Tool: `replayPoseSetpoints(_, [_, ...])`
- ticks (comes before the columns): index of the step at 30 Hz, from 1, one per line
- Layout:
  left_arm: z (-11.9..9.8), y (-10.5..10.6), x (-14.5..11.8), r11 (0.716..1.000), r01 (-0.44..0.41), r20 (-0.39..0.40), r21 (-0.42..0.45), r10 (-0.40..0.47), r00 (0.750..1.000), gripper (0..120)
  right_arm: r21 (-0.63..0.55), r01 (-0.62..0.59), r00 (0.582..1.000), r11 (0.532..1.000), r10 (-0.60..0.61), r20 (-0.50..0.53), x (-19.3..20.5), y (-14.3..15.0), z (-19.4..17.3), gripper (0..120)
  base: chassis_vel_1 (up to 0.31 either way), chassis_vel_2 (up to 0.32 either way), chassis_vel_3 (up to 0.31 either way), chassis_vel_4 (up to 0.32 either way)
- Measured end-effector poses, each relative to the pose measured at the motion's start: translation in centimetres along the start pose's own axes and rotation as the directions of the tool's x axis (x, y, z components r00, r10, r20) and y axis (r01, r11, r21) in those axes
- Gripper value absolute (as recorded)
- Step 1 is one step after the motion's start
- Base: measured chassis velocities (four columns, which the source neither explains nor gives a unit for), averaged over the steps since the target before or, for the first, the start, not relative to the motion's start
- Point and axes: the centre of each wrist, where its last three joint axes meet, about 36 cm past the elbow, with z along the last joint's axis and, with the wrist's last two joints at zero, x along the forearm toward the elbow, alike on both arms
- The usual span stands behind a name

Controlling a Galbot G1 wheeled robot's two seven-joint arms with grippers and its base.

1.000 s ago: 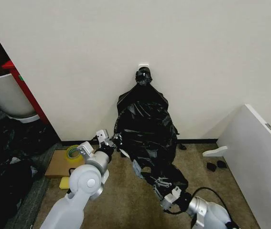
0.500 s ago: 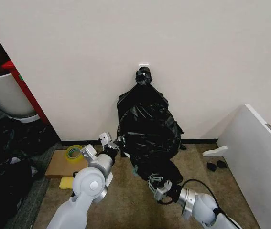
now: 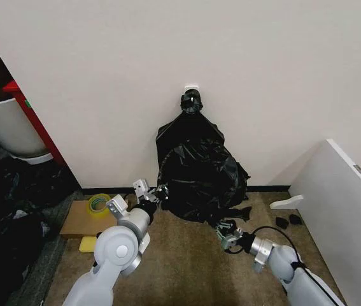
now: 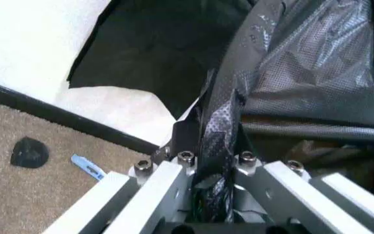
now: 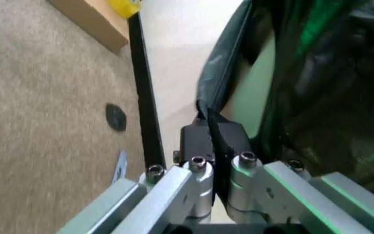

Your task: Place the garbage bag over the trash bin.

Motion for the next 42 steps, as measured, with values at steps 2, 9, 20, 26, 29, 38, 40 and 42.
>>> replayPoseSetpoints(2, [-0.1,0.0,0.0,1.000,0.000,0.004,-0.002,0.000,1.000,0,-0.013,-0.008,1.000,1.000,0.008,-0.010,0.8,0.0,0.2,0,0.000,0.000,0.000,0.000])
replayPoseSetpoints(9, [-0.6,0.3,0.1,0.999,0.012,0.054,-0.046,-0.010,0.999,0,-0.469,-0.031,0.994,0.882,0.076,0.078,3.7,3.3,-2.8,12,0.000,0.000,0.000,0.000])
replayPoseSetpoints(20, [-0.8,0.9,0.2,0.997,0.021,0.087,-0.080,-0.014,0.996,0,-0.634,0.223,0.915,0.741,0.065,0.398,6.2,0.4,-3.2,46,0.000,0.000,0.000,0.000])
replayPoseSetpoints(26, [0.1,1.8,-0.2,0.996,0.035,0.087,-0.086,-0.027,0.996,0,-0.712,0.039,0.870,0.701,0.326,0.369,4.9,-2.4,-10.0,70,0.000,0.000,0.000,0.000])
replayPoseSetpoints(29, [0.6,1.5,-0.4,0.997,0.022,0.077,-0.079,-0.015,0.997,0,-0.722,-0.066,0.859,0.689,0.407,0.311,2.9,-4.0,-14.1,79,0.000,0.000,0.000,0.000])
replayPoseSetpoints(38, [2.1,1.1,-1.0,0.997,0.000,0.139,-0.079,0.011,0.990,0,-0.820,-0.349,0.826,0.454,0.562,-0.040,-1.0,-8.7,-22.8,56,0.000,0.000,0.000,0.000])
replayPoseSetpoints(40, [2.8,1.5,-1.3,0.993,0.007,0.199,-0.120,0.017,0.980,0,-0.820,-0.421,0.832,0.388,0.525,-0.179,-1.4,-10.1,-25.5,48,0.000,0.000,0.000,0.000])
replayPoseSetpoints(42, [3.1,1.7,-1.4,0.991,0.010,0.222,-0.137,0.021,0.975,0,-0.822,-0.449,0.830,0.351,0.504,-0.238,-1.5,-10.9,-26.9,43,0.000,0.000,0.000,0.000])
